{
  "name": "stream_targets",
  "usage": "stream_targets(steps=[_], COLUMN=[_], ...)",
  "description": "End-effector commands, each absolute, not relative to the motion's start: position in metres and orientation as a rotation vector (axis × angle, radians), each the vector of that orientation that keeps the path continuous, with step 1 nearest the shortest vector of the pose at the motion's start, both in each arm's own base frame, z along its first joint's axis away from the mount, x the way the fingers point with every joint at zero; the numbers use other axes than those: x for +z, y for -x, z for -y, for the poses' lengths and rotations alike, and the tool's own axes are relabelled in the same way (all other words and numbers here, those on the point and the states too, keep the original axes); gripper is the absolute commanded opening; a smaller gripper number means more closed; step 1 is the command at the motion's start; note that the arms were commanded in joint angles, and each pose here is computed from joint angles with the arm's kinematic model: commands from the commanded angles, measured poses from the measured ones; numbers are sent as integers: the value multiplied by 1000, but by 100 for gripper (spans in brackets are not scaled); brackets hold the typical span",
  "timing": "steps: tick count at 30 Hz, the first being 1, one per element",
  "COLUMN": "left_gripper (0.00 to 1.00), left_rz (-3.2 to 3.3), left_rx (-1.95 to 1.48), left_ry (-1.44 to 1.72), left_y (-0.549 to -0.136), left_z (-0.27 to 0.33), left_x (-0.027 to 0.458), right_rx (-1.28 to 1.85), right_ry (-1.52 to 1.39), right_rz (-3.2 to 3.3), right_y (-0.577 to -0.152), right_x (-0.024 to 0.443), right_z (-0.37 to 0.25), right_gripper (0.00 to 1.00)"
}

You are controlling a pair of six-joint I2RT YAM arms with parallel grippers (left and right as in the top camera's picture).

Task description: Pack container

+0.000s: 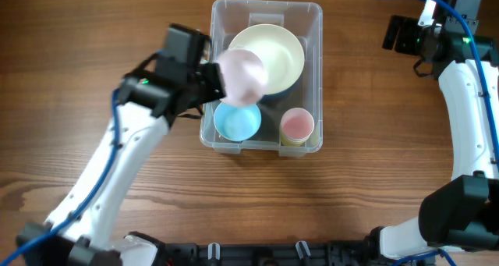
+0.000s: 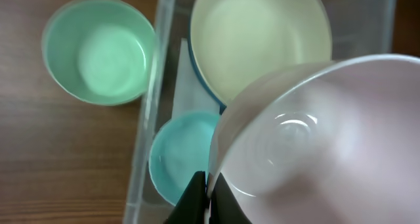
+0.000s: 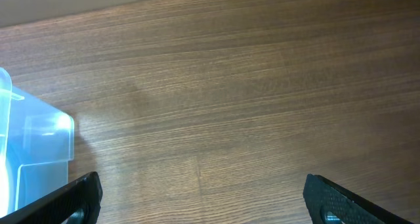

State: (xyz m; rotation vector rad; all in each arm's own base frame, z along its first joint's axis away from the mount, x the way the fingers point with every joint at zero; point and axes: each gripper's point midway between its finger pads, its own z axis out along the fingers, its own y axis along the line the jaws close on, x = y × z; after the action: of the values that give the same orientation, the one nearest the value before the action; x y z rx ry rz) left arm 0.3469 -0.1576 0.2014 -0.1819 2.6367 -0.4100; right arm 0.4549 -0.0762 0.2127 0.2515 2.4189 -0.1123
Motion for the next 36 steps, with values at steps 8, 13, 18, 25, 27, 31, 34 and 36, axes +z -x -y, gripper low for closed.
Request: stream_targets(steps=[8, 13, 18, 25, 27, 31, 34, 36], left_gripper=[4, 4, 33, 40, 40, 43, 43, 43], left_rz=[-2768, -2774, -2778, -2675, -2625, -2546, -2533, -2543], left_rx=[-326, -321, -311, -282, -286, -268, -244, -238], left_ry=[136, 137, 140, 292, 358, 496, 579, 610], left_y=[-341, -339, -339, -353, -357, -362, -362, -360], left_z=[172, 171, 170, 130, 110, 68, 44, 37], left_x=[162, 161, 161, 187, 201, 219, 219, 216], right_rx=[-121, -121, -121, -121, -121, -121, -121, -121], right_ry=[-272, -272, -271, -271, -272, -271, -272, -272], right_rz=[-2420, -2421, -2421, -2421, -2421, -2421, -2420, -2421], right_y=[-457, -457, -457, -457, -457, -457, -457, -457], right_x=[210, 210, 210, 210, 210, 210, 210, 210], right_z=[78, 78, 78, 78, 78, 78, 78, 78], right_gripper=[100, 100, 100, 100, 100, 100, 100, 100])
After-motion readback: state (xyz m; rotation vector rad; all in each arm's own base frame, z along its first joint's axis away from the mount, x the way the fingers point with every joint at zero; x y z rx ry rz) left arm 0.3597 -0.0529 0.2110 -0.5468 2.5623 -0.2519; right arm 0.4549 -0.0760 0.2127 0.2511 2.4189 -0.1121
